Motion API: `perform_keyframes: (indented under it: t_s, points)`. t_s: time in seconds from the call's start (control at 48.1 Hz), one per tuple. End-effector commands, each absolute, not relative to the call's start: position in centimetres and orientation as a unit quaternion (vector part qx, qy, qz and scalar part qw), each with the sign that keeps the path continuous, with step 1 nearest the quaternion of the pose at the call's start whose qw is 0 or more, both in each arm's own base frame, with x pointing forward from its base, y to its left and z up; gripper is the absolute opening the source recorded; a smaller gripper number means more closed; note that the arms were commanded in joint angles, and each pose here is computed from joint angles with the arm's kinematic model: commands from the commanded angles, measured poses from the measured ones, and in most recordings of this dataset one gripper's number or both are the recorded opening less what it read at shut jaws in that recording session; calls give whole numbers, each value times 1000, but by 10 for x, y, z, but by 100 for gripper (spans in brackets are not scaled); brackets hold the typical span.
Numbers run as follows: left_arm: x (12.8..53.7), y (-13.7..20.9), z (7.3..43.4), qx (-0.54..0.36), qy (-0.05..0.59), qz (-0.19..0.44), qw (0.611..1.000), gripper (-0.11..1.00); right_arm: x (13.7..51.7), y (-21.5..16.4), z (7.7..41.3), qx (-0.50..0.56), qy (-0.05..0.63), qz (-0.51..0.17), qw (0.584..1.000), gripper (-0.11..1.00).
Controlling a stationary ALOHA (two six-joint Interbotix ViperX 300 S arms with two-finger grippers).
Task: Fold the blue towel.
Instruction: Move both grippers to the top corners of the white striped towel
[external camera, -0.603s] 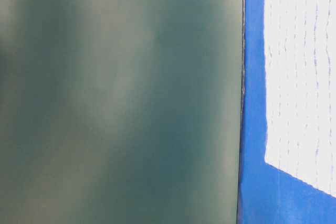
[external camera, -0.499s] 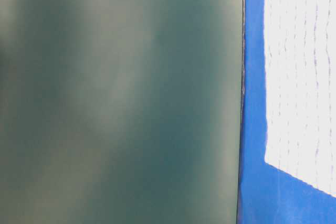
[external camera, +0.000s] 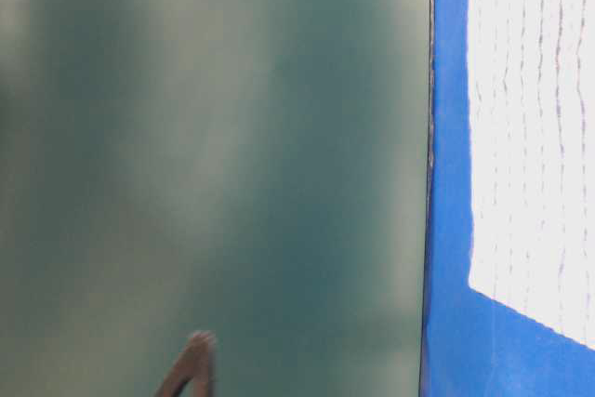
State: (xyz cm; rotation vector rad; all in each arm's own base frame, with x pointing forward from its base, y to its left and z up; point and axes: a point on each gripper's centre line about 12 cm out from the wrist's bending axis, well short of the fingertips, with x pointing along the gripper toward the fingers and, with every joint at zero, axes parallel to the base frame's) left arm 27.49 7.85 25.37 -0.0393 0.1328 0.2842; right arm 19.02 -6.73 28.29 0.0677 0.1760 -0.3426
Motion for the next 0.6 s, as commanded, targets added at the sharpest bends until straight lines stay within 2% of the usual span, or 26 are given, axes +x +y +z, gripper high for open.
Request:
perform_keyframes:
  t_s: [0.0,0.104,0.208,0.27,0.312,0.354,0.583]
  points:
    - [286,95,251,-23,72,163,984,11,189,-84,277,48,109,-209,971,0]
    - [295,114,231,-34,102,187,976,40,184,-106,257,74,153,-259,951,4]
    - [306,133,207,-46,136,208,967,72,180,-126,236,98,196,-300,928,33]
    - [312,142,194,-52,156,216,962,86,178,-137,221,112,224,-320,914,51]
    - [316,147,186,-56,167,221,959,90,177,-142,212,119,238,-327,907,61]
    - [318,152,179,-59,175,225,957,90,177,-145,202,127,257,-332,899,64]
    - [324,179,141,-73,221,251,940,89,182,-162,153,155,327,-342,867,61]
